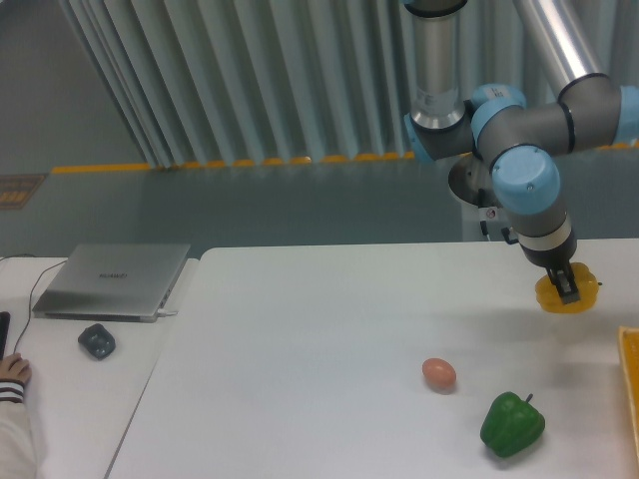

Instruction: Place the yellow pepper in a basket

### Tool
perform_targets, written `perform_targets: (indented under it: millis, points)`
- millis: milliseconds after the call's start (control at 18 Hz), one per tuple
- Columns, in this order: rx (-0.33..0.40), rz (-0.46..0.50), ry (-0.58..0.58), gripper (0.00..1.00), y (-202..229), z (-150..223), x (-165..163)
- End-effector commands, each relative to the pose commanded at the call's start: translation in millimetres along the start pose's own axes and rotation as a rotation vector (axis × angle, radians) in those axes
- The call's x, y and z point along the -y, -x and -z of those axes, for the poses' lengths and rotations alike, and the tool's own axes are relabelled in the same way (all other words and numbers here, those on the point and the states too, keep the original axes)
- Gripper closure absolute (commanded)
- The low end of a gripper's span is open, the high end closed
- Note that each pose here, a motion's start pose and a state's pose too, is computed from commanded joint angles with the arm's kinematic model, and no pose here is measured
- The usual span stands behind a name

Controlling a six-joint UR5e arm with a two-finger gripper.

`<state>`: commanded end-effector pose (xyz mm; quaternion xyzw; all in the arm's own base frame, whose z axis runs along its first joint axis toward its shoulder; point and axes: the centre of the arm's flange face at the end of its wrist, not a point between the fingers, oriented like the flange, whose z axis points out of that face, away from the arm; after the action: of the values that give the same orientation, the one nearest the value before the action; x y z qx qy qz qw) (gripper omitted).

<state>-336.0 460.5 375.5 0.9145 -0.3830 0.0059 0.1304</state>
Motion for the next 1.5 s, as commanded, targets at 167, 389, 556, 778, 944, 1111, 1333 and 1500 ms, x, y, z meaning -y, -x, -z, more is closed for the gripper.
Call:
perform_targets:
  millis: [167, 389, 556, 778, 944, 1111, 1333, 1500]
  points:
    - [0.064, 0.039, -0.016, 0.53, 14, 29, -20]
    - [0.141, 0.085, -0.017, 0.53, 39, 38, -41]
    - [0.246, 0.132, -0.011, 0.53, 59, 36, -54]
    - [0.264, 0.181, -0.014, 0.53, 71, 24, -81]
    - [0.299, 0.221, -0.083, 0.52, 78, 19, -95]
    - [0.301, 0.243, -0.11, 0.43, 85, 16, -104]
    - [0.309, 0.317, -0.122, 0.0, 91, 13, -99]
    - [0.322, 0.313, -0.12, 0.0, 90, 15, -103]
